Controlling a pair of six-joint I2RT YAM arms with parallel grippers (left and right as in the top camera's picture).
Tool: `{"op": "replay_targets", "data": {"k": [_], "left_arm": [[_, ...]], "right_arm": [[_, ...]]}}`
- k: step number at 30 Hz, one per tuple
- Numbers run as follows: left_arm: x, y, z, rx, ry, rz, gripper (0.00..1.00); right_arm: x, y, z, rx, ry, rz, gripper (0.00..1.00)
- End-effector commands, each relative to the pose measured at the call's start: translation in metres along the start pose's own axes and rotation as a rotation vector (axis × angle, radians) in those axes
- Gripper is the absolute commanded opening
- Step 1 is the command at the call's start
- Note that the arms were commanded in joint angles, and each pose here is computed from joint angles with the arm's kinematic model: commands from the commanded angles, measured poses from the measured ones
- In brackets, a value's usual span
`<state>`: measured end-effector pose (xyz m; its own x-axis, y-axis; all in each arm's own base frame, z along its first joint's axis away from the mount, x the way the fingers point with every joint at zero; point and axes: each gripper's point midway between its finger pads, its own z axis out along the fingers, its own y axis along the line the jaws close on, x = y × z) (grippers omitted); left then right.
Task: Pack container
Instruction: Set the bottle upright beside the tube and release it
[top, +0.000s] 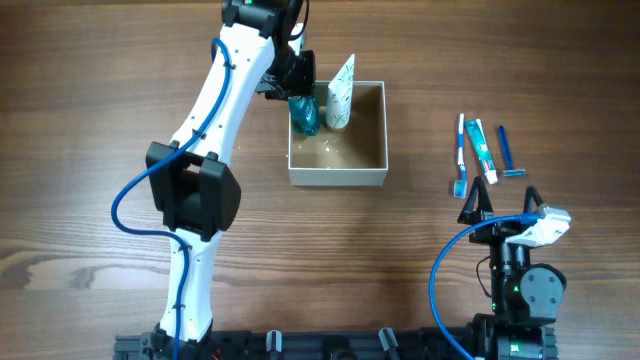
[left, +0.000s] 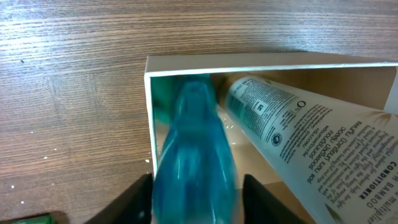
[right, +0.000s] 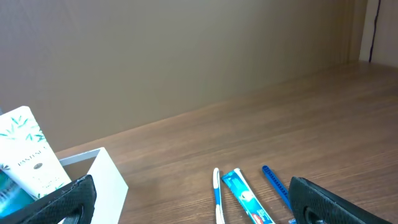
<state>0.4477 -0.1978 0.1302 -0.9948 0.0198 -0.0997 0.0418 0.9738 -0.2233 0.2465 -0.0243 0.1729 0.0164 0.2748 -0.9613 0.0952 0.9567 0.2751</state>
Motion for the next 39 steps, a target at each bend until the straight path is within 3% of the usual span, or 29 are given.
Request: {"op": "replay_targets", "data": {"k": [1,15,29,34,39], "left_arm": [[-0.003,-0.007,-0.008,0.019,-0.026,0.013,0.49],[-0.013,-0.012,-0.013,0.043,-0.073,0.018,0.52],[-0.027,-0.033,-0.086,0.129,-0.273,0.06,0.53],[-0.031,-0.035,-0.142,0.168,-0.409,0.067,0.71],[-0.017,0.0,-0.183,0.101,-0.461,0.007,0.73]], "right_arm": [[0.0,0.0,0.0,0.0,-0.001,-0.007,1.0],[0.0,0.0,0.0,0.0,-0.001,-0.007,1.0],[0.0,0.0,0.0,0.0,-0.002,-0.007,1.0],[0.0,0.0,0.0,0.0,-0.002,-0.007,1.0],[0.0,0.0,0.0,0.0,-0.001,-0.007,1.0]]}}
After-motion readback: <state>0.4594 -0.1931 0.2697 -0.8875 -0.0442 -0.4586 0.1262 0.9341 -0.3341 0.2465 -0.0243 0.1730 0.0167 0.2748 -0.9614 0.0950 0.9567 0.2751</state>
